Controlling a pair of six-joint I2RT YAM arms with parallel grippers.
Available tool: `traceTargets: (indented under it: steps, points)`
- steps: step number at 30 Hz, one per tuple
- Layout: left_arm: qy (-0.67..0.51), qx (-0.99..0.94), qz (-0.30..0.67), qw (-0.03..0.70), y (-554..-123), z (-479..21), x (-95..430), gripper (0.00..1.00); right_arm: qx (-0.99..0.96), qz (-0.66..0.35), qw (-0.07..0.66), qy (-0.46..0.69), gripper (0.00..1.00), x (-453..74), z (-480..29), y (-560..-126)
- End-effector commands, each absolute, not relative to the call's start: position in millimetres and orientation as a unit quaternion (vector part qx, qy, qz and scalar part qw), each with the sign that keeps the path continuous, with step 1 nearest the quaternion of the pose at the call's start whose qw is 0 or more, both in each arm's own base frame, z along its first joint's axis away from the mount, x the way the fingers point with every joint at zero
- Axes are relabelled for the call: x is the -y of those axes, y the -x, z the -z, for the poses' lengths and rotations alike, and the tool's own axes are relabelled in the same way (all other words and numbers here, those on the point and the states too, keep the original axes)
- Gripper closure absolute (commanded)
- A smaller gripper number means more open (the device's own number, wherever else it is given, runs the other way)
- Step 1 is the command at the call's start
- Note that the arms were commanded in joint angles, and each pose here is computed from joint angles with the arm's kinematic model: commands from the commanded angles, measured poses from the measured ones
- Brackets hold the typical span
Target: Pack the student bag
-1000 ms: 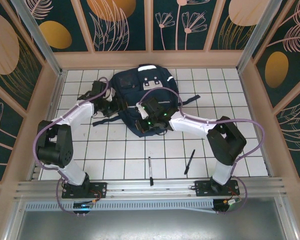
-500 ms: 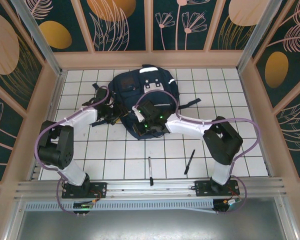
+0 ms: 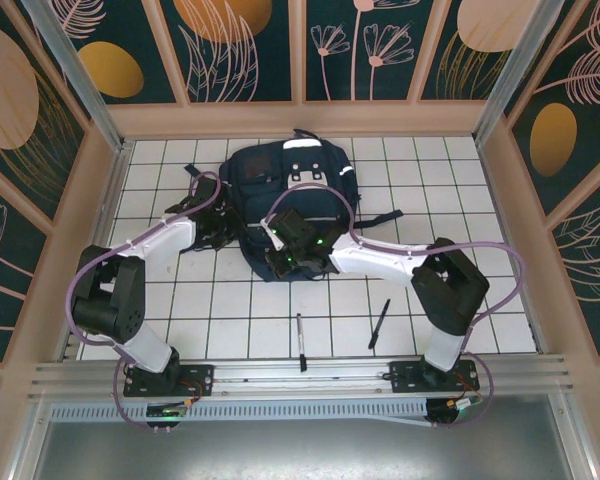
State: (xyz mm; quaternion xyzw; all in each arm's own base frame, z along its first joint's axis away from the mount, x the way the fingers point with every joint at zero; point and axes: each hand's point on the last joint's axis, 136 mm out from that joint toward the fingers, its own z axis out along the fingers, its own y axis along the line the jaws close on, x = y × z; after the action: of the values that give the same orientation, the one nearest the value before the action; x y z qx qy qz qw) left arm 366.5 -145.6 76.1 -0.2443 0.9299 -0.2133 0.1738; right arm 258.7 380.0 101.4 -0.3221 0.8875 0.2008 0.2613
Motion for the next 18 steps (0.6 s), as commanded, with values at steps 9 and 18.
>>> traceTargets:
  steps: [9, 18]
  points:
    - [0.187, -0.950, 0.108, 0.224, -391.0, -83.8, 77.5, 1.00, -0.932, -0.099, 0.281, 0.209, 1.00, -265.7, -94.8, -295.2]
    - [0.151, -0.955, 0.085, 0.241, -467.8, -104.6, 44.8, 1.00, -0.904, -0.175, 0.270, 0.281, 1.00, -319.1, -110.8, -281.2]
